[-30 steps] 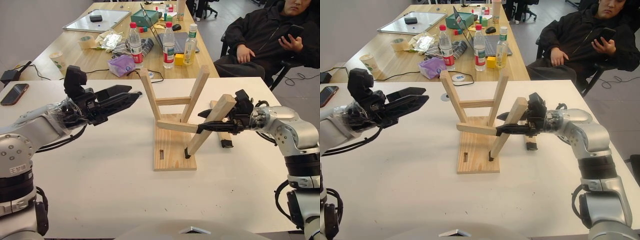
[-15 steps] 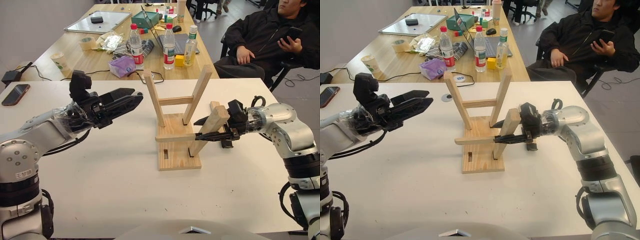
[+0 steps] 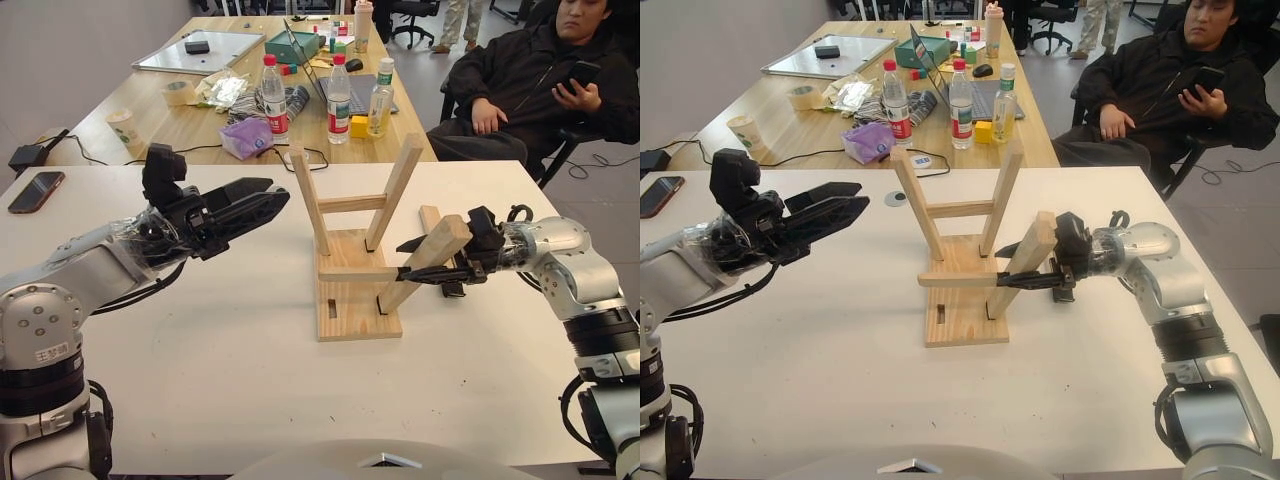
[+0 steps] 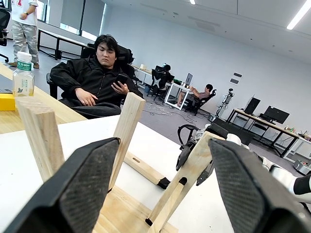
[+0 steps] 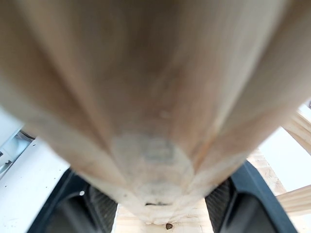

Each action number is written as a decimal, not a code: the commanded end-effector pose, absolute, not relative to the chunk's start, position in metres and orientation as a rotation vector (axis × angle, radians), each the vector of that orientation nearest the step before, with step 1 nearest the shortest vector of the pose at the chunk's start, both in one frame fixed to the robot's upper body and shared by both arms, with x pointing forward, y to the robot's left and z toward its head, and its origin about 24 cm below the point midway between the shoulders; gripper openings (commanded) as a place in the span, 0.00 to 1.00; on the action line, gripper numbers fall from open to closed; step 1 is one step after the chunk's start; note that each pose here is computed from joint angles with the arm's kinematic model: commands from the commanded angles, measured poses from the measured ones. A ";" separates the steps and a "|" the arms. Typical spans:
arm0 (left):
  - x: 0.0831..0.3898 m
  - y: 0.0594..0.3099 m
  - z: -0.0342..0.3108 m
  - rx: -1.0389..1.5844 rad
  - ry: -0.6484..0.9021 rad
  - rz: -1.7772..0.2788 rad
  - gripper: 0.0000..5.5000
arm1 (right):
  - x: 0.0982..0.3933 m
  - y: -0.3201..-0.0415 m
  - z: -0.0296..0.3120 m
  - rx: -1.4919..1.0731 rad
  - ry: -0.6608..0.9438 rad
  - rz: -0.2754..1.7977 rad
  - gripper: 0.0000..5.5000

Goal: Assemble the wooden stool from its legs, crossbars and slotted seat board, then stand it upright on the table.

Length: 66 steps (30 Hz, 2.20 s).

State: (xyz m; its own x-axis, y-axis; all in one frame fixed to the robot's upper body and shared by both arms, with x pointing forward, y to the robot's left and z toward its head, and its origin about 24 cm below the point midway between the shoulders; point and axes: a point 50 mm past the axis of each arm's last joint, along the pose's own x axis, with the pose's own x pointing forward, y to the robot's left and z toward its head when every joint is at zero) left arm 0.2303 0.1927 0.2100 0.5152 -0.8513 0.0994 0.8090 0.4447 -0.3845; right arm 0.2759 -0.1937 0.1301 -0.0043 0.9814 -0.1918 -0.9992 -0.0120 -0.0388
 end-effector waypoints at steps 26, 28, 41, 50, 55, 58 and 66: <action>0.231 0.189 0.206 -0.462 0.033 -0.940 0.62 | 0.258 -0.240 0.058 -0.305 0.690 1.249 0.60; 0.228 0.196 0.208 -0.467 0.012 -0.911 0.62 | 0.263 -0.249 0.082 -0.333 0.666 1.193 0.60; 0.226 0.197 0.197 -0.515 -0.011 -0.791 0.62 | 0.282 -0.268 0.096 0.045 0.615 0.547 0.76; 0.232 0.205 0.196 -0.634 -0.105 -0.658 0.62 | 0.248 -0.242 0.035 0.016 0.678 0.180 0.77; 0.232 0.206 0.191 -0.650 -0.104 -0.623 0.62 | 0.245 -0.235 0.030 0.020 0.669 0.138 0.77; 0.231 0.204 0.189 -0.658 -0.103 -0.613 0.62 | 0.256 -0.238 0.049 -0.010 0.591 0.111 0.77; 0.230 0.198 0.184 -0.681 -0.105 -0.615 0.62 | 0.266 -0.229 0.067 -0.013 0.529 0.128 0.77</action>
